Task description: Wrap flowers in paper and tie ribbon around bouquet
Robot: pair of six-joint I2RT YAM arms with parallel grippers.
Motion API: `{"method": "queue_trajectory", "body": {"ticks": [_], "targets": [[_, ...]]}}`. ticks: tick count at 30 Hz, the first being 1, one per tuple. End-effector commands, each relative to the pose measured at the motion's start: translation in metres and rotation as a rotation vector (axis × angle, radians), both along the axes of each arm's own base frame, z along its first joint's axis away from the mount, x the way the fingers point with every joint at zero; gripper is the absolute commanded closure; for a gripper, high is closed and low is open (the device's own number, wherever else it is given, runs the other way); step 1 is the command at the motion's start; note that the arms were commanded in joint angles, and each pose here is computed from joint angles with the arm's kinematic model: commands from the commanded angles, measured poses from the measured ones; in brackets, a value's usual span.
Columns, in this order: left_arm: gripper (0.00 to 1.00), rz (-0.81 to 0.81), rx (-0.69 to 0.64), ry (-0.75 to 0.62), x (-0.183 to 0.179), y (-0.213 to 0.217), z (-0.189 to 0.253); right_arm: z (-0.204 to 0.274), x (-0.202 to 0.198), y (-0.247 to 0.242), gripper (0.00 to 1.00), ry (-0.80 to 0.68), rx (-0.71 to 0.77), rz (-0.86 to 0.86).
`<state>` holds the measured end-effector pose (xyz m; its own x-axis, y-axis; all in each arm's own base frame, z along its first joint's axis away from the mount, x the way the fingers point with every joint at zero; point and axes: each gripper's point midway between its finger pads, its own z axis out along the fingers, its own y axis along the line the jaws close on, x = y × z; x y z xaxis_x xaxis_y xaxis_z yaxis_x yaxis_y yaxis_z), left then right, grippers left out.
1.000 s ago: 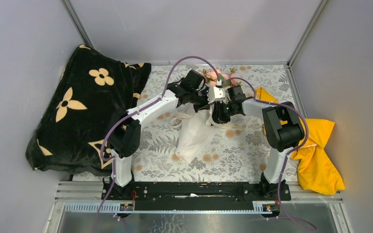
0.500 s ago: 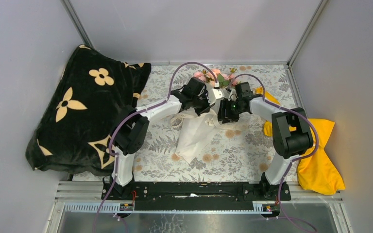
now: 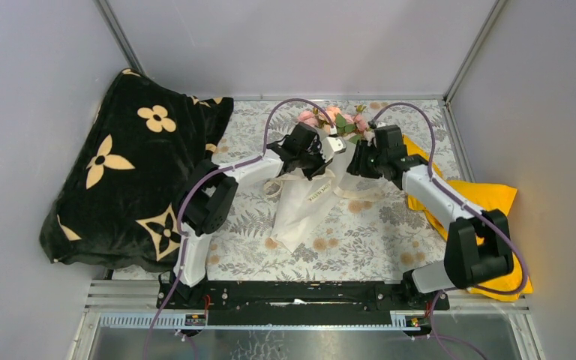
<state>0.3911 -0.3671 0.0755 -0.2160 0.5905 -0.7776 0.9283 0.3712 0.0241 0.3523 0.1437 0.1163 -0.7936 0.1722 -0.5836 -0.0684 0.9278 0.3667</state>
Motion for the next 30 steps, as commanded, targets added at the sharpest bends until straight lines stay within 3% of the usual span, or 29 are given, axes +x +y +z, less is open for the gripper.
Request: {"method": "queue_trajectory", "body": {"ticks": [1,7,13,16,20,30], "targets": [[1.00,0.051,-0.024,0.009,0.013,0.001,-0.013,0.014,-0.008,0.019,0.54,-0.112,0.037,-0.006],[1.00,0.065,-0.047,0.059,0.010,0.000,-0.017,0.024,-0.017,0.063,0.57,-0.174,0.232,-0.005],[1.00,0.081,-0.062,0.121,0.003,0.001,-0.024,0.003,-0.018,0.087,0.62,-0.129,0.283,-0.019],[1.00,0.085,-0.071,0.136,0.000,0.000,-0.025,-0.019,-0.018,0.087,0.63,-0.071,0.259,-0.059],[1.00,0.086,-0.077,0.135,-0.002,0.001,-0.023,-0.045,-0.017,0.081,0.56,-0.019,0.209,-0.094],[1.00,0.082,-0.085,0.154,-0.009,0.002,-0.024,-0.084,-0.013,0.065,0.54,0.059,0.066,-0.150]]}}
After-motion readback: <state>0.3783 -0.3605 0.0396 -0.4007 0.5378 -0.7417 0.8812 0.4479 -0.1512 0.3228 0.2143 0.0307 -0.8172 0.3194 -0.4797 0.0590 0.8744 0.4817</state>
